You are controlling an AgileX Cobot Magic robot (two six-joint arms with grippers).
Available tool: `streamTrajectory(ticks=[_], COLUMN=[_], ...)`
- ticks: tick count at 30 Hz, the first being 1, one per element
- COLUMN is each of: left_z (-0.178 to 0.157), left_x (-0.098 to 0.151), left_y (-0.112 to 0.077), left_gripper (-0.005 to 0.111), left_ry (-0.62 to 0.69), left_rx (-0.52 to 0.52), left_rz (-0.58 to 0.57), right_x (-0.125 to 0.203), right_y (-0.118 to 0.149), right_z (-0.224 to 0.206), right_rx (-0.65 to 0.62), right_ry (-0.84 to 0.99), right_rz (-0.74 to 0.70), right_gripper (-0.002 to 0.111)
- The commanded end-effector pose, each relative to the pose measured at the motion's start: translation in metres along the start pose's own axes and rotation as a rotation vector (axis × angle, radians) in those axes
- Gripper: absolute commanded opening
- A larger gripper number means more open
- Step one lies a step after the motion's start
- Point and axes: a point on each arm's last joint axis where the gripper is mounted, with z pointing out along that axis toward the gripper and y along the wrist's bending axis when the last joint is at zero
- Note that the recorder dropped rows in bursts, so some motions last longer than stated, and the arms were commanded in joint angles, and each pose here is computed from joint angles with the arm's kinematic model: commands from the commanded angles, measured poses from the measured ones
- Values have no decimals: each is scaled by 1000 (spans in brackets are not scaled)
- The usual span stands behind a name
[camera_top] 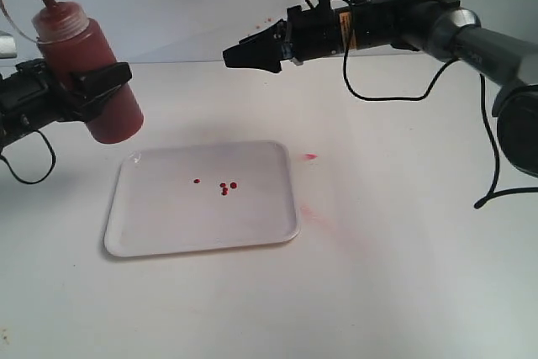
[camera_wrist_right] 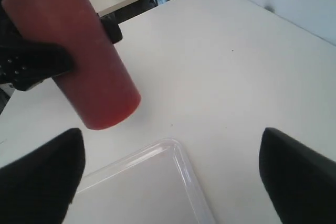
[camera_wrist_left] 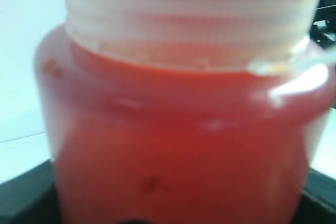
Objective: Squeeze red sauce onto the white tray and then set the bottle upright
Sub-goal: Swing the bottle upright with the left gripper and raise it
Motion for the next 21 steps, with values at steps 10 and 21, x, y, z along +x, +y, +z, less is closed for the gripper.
streamTrajectory(ticks=[10, 21], left_z=[58, 141], left_x=[-12, -32], left_y=[-26, -29], left_gripper=[0, 0], left_ry=[-29, -63], left_rx=[276, 420], left_rz=[-40, 17], right_x=[-13, -10], right_y=[2, -20], right_z=[-12, -57], right_rx=[19, 110], right_ry=[-26, -42], right_rz=[-220, -317], right_gripper=[80, 77])
